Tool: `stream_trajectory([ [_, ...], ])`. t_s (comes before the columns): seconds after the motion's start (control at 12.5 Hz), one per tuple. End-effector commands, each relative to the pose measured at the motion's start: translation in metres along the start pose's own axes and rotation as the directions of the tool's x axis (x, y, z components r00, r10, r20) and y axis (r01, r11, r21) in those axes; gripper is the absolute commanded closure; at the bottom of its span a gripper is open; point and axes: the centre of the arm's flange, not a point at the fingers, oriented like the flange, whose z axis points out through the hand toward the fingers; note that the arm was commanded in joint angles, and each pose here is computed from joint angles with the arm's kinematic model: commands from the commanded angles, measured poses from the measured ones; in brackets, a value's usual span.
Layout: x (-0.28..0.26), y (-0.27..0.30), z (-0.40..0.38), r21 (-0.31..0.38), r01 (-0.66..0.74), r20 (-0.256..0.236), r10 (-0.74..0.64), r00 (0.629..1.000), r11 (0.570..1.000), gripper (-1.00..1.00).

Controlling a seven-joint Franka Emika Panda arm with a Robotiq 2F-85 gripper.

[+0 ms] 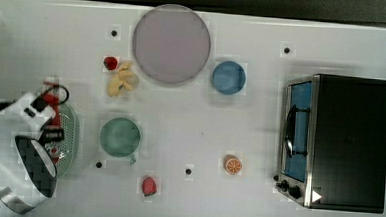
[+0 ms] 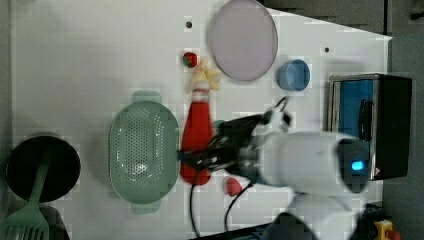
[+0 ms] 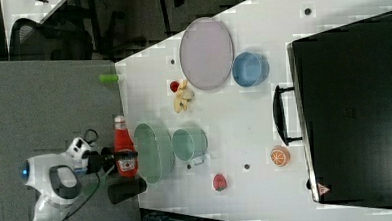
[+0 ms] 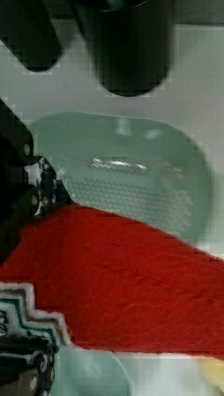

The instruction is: Pick Ketchup from the table and place it in strainer.

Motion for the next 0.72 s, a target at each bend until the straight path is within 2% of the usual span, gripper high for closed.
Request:
stream_trajectory([
  [0.08, 0.004, -0.016, 0.005, 0.058, -0.128, -0.039, 0.131, 0.991, 0.99, -0.25],
  [0.16, 0.001, -0.023, 0.023, 0.061, -0.106, -0.022, 0.108, 0.994, 0.992, -0.25],
  [0.32, 0.001, -0.032, 0.052, 0.08, -0.07, -0.033, 0.072, 0.997, 0.994, -0.25],
  [0.4, 0.0, -0.036, 0.065, 0.099, -0.089, -0.032, 0.092, 0.995, 0.991, -0.25],
  [0.56, -0.005, -0.038, 0.088, 0.1, -0.169, 0.012, 0.169, 0.986, 0.98, -0.25],
  [0.64, -0.006, -0.039, 0.093, 0.091, -0.176, 0.015, 0.175, 0.984, 0.98, -0.33],
  [0.72, -0.006, -0.037, 0.095, 0.081, -0.165, 0.01, 0.165, 0.986, 0.983, -0.53],
])
